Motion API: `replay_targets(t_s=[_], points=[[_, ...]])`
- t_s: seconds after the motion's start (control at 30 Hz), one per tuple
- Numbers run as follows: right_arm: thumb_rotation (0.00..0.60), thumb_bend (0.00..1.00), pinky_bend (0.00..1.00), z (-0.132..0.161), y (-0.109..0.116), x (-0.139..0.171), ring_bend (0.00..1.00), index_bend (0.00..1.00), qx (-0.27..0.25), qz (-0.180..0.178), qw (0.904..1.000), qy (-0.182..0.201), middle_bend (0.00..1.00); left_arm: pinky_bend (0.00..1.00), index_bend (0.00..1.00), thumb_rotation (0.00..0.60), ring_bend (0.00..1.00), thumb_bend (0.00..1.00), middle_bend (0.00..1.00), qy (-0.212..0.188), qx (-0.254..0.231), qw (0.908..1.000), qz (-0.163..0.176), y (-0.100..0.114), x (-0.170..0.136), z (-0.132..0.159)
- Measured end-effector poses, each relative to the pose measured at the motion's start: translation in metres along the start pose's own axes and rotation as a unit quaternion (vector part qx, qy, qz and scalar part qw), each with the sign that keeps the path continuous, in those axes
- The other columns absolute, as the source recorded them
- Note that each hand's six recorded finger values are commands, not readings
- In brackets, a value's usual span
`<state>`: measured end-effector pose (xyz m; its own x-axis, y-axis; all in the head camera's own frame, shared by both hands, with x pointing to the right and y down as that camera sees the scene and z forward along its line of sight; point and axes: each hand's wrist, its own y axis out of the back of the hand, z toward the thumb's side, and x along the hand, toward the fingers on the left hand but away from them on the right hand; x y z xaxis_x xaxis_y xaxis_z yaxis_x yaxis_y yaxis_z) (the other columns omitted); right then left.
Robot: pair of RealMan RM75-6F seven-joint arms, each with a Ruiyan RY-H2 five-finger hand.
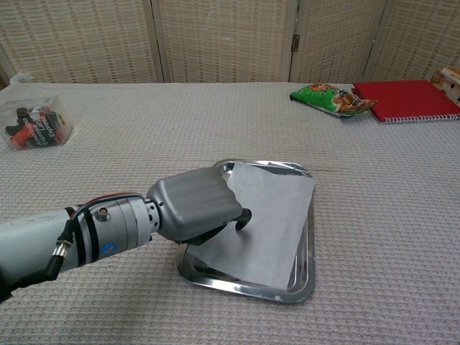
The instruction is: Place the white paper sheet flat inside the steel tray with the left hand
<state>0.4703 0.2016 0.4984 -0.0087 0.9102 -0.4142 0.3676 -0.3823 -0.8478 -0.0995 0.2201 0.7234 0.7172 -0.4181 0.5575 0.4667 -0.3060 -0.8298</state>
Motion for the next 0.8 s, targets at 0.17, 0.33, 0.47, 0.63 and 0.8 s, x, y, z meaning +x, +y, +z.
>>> replay_targets(t_s=[0.17, 0.33, 0.47, 0.63, 0.8], points=[[0.600, 0.33, 0.00, 0.0008, 0.0012, 0.0012, 0.00, 0.00, -0.001, -0.002, 1.0000, 0.003, 0.00, 1.00, 0.44, 0.600, 1.00, 0.96, 1.00, 0.000, -0.003, 1.0000, -0.006, 0.0006, -0.0029, 0.0039], [0.600, 0.33, 0.00, 0.0015, 0.0024, 0.0023, 0.00, 0.00, -0.001, -0.004, 1.0000, 0.005, 0.00, 1.00, 0.45, 0.600, 1.00, 0.96, 1.00, -0.001, -0.003, 0.9999, -0.011, 0.0013, -0.0042, 0.0058], [0.600, 0.33, 0.00, 0.0017, 0.0008, 0.0024, 0.00, 0.00, -0.001, 0.000, 1.0000, 0.006, 0.00, 1.00, 0.45, 0.600, 1.00, 0.96, 1.00, 0.001, -0.005, 0.9998, -0.018, 0.0019, -0.0061, 0.0070], [0.600, 0.33, 0.00, 0.0033, 0.0009, 0.0038, 0.00, 0.00, -0.002, 0.000, 1.0000, 0.009, 0.00, 1.00, 0.45, 0.600, 1.00, 0.96, 1.00, 0.003, -0.006, 0.9997, -0.022, 0.0029, -0.0073, 0.0089], [0.600, 0.33, 0.00, 0.0043, 0.0014, 0.0053, 0.00, 0.00, -0.003, 0.001, 0.9999, 0.012, 0.00, 1.00, 0.46, 0.600, 1.00, 0.96, 1.00, 0.010, -0.009, 0.9994, -0.032, 0.0002, -0.0075, 0.0080]])
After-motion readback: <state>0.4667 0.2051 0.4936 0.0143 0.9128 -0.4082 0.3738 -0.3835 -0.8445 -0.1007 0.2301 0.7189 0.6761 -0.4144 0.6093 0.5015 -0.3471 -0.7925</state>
